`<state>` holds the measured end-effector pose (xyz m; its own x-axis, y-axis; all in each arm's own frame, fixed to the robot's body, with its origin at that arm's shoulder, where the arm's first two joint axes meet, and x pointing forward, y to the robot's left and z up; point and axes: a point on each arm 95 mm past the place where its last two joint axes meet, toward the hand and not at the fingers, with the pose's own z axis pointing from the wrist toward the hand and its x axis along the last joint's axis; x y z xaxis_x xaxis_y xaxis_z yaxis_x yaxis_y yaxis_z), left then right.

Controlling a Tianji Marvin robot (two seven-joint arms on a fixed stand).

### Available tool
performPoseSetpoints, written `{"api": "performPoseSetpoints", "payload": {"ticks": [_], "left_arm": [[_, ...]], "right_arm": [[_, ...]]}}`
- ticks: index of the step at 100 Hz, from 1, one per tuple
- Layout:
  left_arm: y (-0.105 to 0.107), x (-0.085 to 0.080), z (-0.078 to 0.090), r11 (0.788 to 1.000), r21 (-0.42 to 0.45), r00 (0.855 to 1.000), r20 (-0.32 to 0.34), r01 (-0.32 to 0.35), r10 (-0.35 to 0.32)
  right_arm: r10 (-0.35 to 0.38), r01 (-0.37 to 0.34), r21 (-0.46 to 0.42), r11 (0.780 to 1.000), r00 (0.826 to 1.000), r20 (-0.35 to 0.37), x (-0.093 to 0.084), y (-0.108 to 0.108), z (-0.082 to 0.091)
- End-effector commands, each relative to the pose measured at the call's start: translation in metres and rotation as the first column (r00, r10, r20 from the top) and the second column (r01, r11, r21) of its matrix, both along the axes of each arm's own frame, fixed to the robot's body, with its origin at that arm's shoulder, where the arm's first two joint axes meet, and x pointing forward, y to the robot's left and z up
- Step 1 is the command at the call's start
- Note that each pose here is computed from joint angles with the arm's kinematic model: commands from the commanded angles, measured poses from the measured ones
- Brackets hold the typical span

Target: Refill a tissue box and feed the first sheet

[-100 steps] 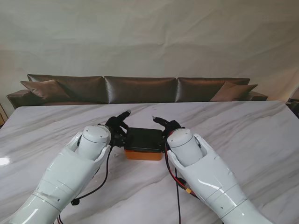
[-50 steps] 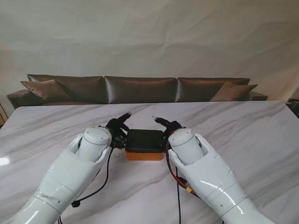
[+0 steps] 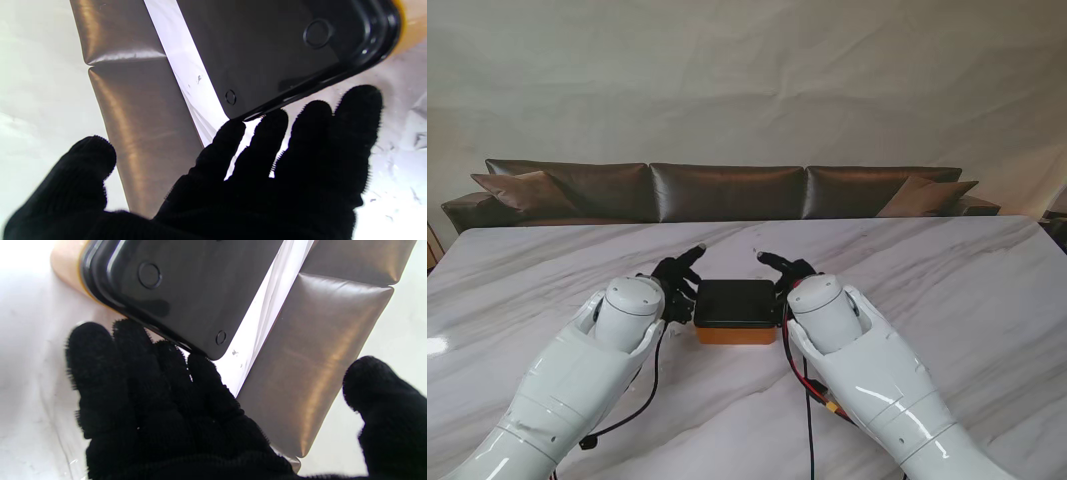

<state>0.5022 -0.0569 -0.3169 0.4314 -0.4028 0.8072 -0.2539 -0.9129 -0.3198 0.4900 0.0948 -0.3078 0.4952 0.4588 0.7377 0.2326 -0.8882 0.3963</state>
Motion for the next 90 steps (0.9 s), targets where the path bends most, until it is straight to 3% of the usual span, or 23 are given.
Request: {"api": "performPoseSetpoints", "payload": {"ticks": [1, 73, 90], "left_arm": [[-0.007, -0.004, -0.003, 1.000, -0.018, 1.000, -0.014, 0.019, -0.019], [0.010, -0.010, -0.006, 0.998, 0.059, 0.999, -0.045, -0.005, 0.008], [0.019, -0.009, -0.005, 0.994, 0.113, 0.999, -0.050, 0.002, 0.004]], "right_arm": [[0.018, -0.018, 0.015, 1.000, 1.000, -0.007, -0.002, 0.005, 0.001], [-0.004, 0.003, -0.025, 1.000, 0.999, -0.043, -0.006, -0.010, -0.004], [0.010, -0.014, -0.074, 0.997, 0.998, -0.057, -0.007, -0.018, -0.005]]}}
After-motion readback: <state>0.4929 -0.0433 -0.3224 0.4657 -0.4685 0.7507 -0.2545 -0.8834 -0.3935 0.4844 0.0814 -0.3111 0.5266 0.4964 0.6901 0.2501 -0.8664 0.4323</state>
